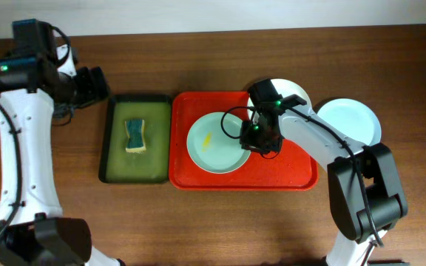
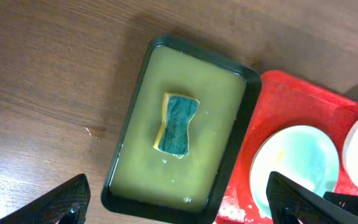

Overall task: Clean dirty plates on tray and stack at the side
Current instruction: 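Move right gripper to the pale green plate rim and grip it, then grasp the sponge with left gripper and lift it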

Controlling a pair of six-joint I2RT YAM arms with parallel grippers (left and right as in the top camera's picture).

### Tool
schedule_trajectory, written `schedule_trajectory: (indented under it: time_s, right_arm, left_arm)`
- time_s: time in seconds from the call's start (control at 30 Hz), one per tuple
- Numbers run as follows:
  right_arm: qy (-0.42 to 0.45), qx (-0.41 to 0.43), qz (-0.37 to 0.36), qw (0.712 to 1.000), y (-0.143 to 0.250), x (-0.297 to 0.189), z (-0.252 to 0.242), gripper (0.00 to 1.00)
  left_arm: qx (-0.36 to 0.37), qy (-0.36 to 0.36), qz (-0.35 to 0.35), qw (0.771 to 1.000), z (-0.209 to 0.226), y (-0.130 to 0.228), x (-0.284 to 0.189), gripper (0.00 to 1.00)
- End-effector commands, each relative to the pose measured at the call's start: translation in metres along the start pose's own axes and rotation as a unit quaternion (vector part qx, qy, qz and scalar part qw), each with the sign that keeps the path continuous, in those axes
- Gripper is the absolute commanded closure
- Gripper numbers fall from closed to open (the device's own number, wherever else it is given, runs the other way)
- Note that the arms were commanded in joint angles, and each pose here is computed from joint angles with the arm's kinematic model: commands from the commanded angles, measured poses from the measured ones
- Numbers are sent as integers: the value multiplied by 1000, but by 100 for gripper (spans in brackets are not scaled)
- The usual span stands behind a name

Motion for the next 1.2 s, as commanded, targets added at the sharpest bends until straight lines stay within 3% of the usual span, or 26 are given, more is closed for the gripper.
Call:
schedule_trajectory:
  time_s: [0.0,0.37,0.43,0.9,1.0,1.17]
  right_arm:
    - [7,20,-3,1000,-3,-2,-11,73]
    - [-25,28,0,999,0,10,-19,80]
    - [-25,29,3,999,1,10,-20,85]
    - [12,10,-13,1000,3,14,-15,86]
    - [14,10,-14,1000,3,14,-15,96]
    - [14,10,-14,1000,2,14,-16,96]
  left_arm:
    - [16,-16,0,1000,-7,2,4,11]
    - [46,-19,44,998,-29,14,31,9]
    - [46,-20,45,998,-29,14,31,10]
    - [46,-21,50,997,-28,16,31,10]
    - [46,-21,50,997,-28,16,31,10]
    - [47,-31,79,995,-27,27,33,13]
Point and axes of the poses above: each gripper's point midway between its finger pads, its own x axis out along the fingers, its own z axis along the line the jaws close on, y = z × x, the point moved 7 cm from there along -x, back along the fingers, and after that the axes turned 7 degrees about -x, right-handed, at the moved point
